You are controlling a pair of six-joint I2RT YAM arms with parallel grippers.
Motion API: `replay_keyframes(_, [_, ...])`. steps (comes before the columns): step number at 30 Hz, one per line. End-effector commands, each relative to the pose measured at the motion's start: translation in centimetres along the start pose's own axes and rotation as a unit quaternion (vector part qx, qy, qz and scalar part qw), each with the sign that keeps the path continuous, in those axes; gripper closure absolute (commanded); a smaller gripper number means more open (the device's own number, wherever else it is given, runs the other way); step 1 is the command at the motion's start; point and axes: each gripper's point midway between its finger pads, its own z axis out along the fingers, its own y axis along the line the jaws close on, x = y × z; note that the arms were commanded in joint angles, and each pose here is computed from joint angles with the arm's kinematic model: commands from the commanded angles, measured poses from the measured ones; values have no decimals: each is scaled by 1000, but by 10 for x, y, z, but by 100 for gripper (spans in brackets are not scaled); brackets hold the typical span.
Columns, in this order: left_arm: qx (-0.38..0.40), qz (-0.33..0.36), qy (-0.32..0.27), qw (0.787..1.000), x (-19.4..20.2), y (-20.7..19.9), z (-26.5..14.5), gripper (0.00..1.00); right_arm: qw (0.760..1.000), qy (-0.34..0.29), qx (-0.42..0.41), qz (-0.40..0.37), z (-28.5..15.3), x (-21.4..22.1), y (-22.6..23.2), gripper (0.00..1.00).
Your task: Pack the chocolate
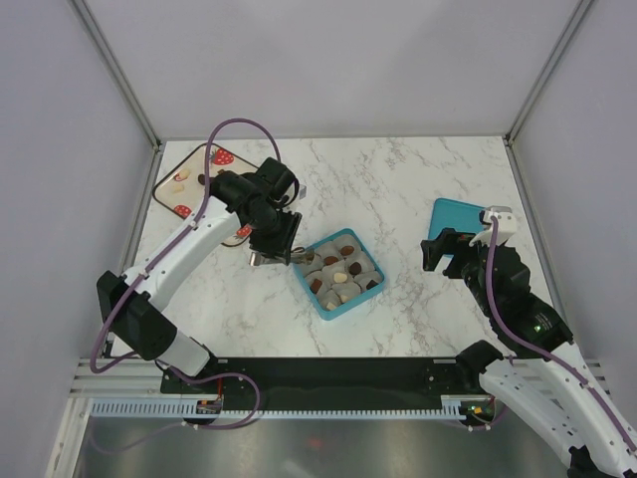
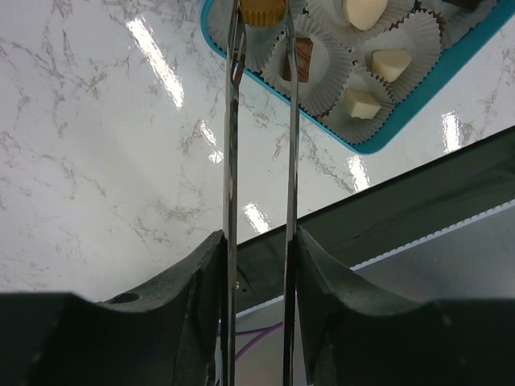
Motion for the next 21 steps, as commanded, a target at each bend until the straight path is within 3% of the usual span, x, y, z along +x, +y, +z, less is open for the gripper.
replay_keyframes(1, [2,24,-7,1000,-5,-1,-2,54,1000,-22,1,1,-5,-15,0,3])
replay_keyframes(11, [-12,22,-12,1000,-8,3,-4,53,1000,-21,3,0,-4,-13,-1,3])
replay_keyframes(21, [-63,-28,-117,991,-52,15,-42,54,1000,-20,-7,7,-5,-15,4,3])
